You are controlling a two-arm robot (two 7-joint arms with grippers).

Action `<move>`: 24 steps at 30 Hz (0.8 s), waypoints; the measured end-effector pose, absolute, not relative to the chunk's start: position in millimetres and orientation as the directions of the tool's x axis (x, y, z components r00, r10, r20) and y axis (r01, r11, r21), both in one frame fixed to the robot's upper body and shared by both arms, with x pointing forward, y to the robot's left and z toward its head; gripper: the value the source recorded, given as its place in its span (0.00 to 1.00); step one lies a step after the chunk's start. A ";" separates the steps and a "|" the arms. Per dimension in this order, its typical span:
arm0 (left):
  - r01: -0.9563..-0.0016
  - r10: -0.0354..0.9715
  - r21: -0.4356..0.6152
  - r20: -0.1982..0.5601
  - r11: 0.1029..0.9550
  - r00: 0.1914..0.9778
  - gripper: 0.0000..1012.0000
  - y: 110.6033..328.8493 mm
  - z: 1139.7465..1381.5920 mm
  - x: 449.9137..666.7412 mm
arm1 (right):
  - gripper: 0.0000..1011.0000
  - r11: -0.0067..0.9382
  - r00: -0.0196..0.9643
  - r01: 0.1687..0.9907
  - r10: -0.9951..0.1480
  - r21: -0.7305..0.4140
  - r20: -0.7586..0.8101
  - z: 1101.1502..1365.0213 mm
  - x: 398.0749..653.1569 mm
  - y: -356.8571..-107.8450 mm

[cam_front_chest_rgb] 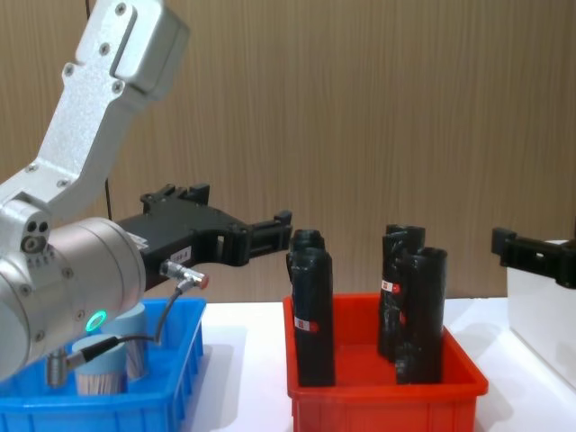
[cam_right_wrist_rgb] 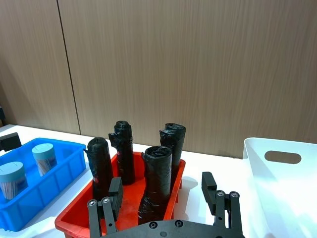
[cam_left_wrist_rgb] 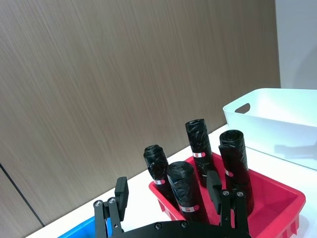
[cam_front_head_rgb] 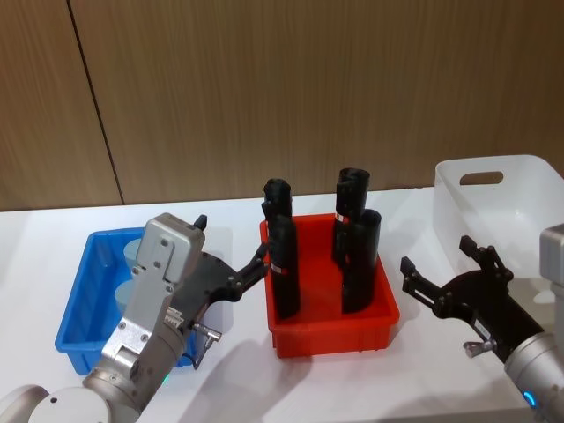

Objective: Pick the cotton swabs from the blue box and place them into the white box.

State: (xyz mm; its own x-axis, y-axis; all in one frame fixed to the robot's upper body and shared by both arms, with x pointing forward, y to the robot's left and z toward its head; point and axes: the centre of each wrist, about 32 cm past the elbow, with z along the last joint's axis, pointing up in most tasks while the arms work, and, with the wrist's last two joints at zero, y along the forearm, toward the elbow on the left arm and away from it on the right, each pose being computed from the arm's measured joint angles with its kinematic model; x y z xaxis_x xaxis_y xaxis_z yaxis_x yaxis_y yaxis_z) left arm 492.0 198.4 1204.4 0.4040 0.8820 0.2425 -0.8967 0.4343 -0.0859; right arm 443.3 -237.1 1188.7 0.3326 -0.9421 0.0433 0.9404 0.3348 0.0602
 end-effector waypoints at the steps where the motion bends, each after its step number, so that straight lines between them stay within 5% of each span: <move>1: -0.897 0.882 -0.086 0.242 0.434 0.404 0.99 198.4 1204.4 492.0 | 0.99 0.335 0.333 0.940 -0.942 0.060 0.043 1188.7 443.3 -237.1; 24: -0.899 0.885 -0.087 0.241 0.428 0.398 0.99 202.1 1204.7 495.0 | 0.99 0.335 0.333 0.940 -0.942 0.060 0.043 1188.7 443.3 -237.1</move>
State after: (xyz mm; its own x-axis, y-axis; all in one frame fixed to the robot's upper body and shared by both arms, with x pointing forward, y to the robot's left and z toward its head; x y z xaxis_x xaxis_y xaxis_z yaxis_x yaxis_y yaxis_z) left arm 495.0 202.1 1204.7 0.3984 0.8850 0.2409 -0.8994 0.4285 -0.0867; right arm 443.3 -237.1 1188.7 0.3326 -0.9421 0.0433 0.9404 0.3347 0.0603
